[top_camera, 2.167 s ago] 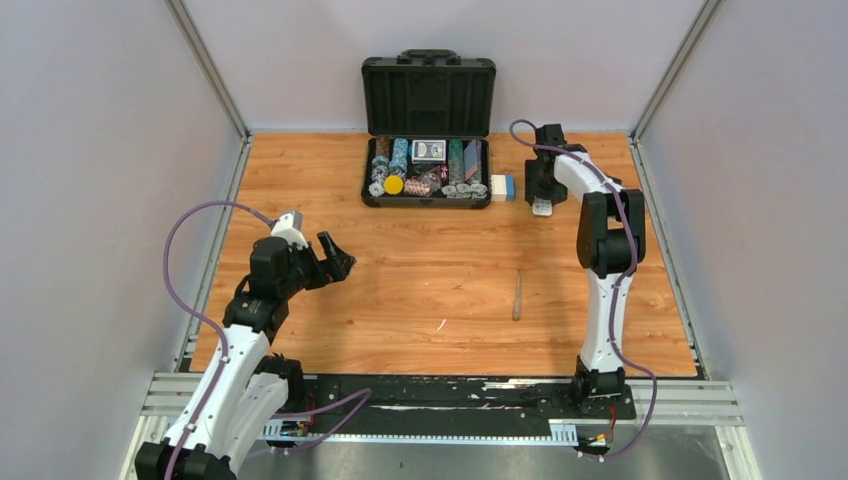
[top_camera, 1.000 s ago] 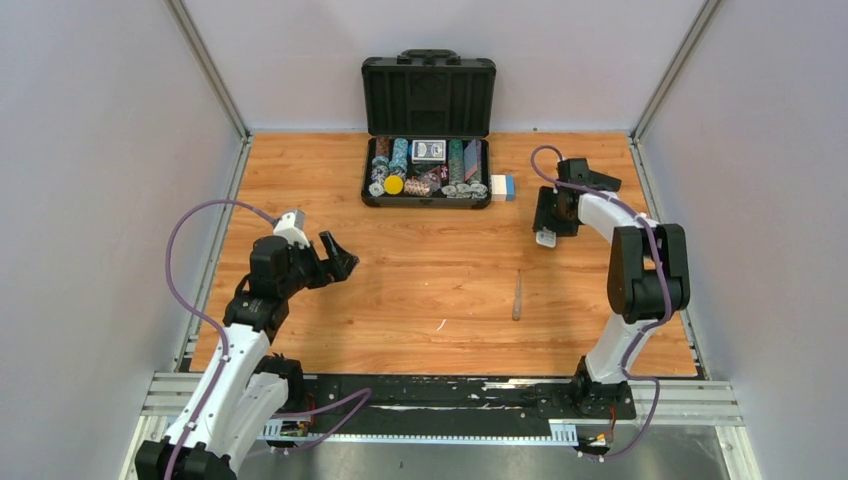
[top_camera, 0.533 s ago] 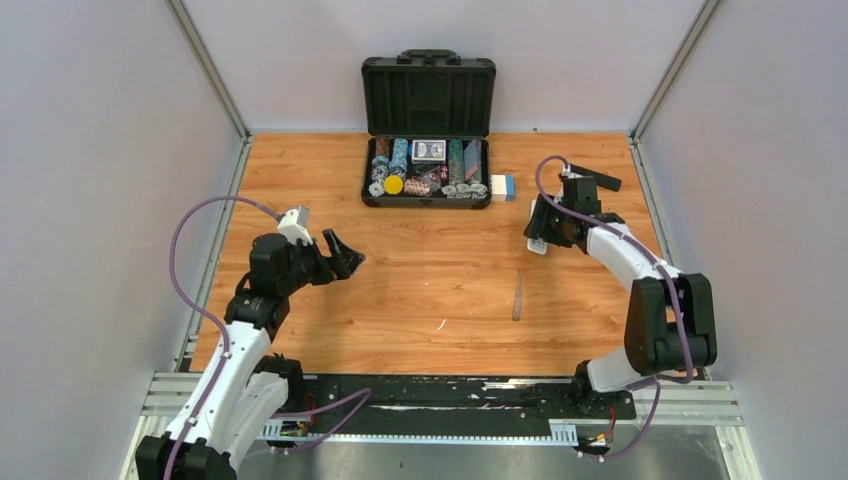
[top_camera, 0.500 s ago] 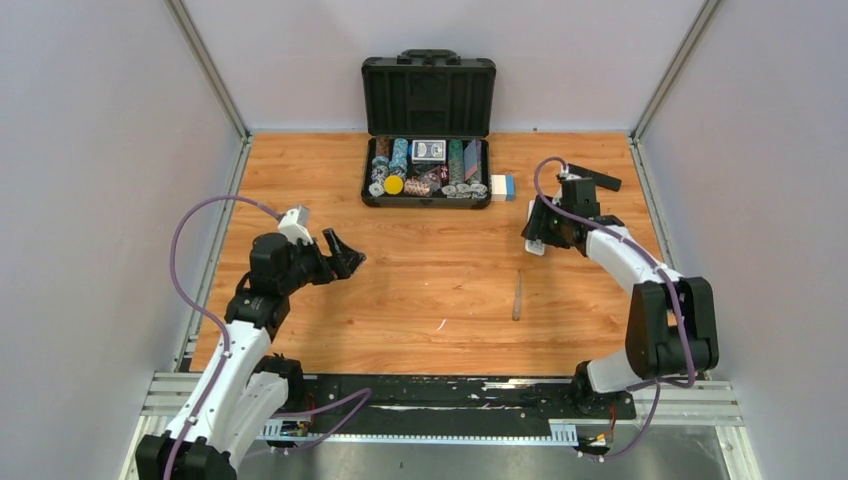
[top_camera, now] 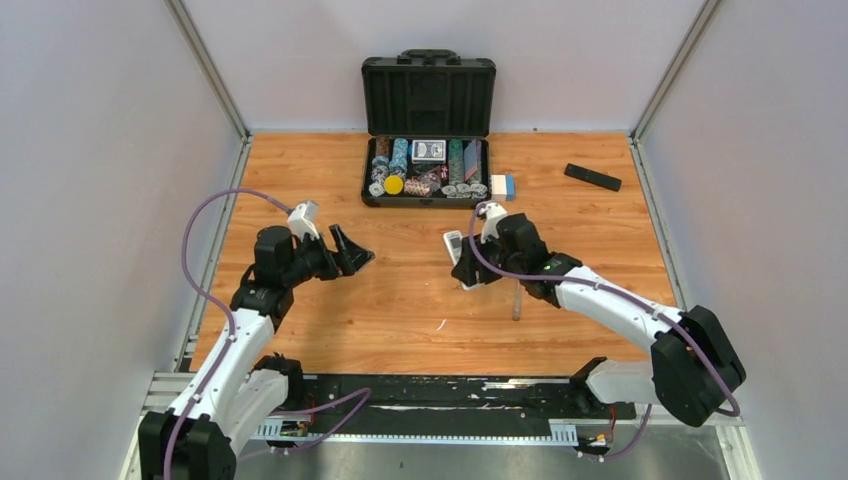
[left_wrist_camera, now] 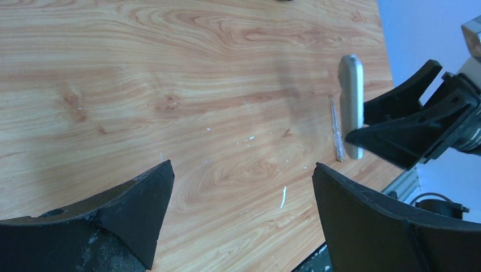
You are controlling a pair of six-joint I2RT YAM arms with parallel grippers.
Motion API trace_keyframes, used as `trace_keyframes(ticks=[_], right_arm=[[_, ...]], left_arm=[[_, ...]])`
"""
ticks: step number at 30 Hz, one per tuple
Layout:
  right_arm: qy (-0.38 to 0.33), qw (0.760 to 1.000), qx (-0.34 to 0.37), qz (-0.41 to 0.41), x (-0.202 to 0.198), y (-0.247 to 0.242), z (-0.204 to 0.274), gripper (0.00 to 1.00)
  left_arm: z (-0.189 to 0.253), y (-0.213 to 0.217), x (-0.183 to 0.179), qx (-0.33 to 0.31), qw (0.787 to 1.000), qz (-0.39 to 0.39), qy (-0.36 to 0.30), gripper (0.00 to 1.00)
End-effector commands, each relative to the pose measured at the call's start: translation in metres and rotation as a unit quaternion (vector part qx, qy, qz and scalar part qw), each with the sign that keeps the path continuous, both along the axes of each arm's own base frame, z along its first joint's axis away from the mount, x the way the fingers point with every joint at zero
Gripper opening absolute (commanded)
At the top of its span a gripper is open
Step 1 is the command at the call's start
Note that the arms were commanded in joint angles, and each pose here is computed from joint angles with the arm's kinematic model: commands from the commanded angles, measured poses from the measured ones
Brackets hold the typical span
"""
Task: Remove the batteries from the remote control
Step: Place the remote control at the center of the board.
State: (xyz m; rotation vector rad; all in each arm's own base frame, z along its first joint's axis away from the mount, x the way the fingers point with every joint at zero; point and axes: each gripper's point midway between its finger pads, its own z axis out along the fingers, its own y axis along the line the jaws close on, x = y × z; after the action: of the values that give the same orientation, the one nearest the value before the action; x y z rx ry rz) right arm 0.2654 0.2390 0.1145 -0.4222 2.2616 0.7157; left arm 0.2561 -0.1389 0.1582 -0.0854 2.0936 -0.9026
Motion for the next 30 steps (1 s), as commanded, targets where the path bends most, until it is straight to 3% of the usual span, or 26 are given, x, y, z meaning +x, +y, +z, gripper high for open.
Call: trace_keyframes(ticks=[1,10,18,30], right_arm=[[-0.041,0.998,0.016,0.049,-0.011,0.039,0.009,0.00],[-0.087,0.989,-0.029,0.120,-0.035,0.087,0.001,0.02],[-0.136,0.977,-0.040,0.160,-0.046,0.108,0.009,0.05],[-0.210,0.958,-0.054,0.185,-0.056,0.112,0.017,0.06]], left_arm=[[0.025,-0.016,0.005,-0.035,0.998,-0.039,-0.031,1.00],[0.025,-0.041,-0.001,-0.059,0.993,-0.101,-0.022,0.99],[0.003,-0.067,-0.009,-0.056,0.987,-0.148,0.024,0.94],[-0.008,-0.090,-0.015,-0.044,0.981,-0.184,0.043,0.76]])
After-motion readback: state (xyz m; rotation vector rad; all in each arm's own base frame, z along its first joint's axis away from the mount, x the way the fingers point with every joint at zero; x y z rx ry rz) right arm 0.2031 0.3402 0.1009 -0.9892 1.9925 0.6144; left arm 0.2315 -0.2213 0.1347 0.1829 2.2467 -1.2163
